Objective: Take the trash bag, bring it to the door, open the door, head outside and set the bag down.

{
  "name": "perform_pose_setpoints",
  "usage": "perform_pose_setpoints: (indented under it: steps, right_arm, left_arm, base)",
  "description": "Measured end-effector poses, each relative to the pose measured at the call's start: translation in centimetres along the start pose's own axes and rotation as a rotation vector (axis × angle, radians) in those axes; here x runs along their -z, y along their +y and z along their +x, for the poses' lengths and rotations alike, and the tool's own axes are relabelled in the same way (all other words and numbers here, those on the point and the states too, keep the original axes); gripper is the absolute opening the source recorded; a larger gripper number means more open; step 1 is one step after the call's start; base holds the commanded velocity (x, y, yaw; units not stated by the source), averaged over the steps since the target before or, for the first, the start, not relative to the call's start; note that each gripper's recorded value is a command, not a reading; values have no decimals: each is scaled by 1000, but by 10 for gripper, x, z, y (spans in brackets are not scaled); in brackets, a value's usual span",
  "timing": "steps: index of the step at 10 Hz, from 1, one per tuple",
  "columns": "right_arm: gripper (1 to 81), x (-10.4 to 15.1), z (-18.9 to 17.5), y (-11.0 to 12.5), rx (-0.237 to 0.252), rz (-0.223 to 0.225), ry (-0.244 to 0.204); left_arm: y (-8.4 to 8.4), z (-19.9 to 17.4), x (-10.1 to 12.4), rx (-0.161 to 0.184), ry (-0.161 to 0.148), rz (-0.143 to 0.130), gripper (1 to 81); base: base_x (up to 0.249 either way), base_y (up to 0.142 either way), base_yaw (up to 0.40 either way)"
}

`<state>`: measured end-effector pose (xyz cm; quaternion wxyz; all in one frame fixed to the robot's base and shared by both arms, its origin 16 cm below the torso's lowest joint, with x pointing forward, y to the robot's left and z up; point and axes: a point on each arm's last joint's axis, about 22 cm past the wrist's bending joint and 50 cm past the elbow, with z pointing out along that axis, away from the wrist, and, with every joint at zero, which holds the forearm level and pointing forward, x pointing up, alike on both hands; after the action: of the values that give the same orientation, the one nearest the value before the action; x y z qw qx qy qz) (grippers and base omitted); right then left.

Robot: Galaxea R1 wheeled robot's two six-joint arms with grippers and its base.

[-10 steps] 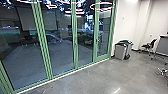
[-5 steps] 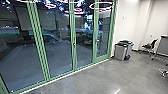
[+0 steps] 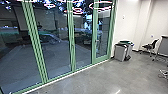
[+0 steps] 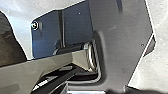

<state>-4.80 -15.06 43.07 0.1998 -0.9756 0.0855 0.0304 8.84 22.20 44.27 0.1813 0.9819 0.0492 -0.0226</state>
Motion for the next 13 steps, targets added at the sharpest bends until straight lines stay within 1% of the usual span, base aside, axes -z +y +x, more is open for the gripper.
perform_pose_setpoints:
  steps: [3,13]
  right_arm:
    - [811,1,1,5,0,-9,1]
    - [811,1,1,7,-1,-15,3]
  left_arm:
    - [1,0,0,0,0,-1,10]
    - [1,0,0,0,1,-1,10]
  base:
    - [144,-94,0]
    - [148,-97,0]
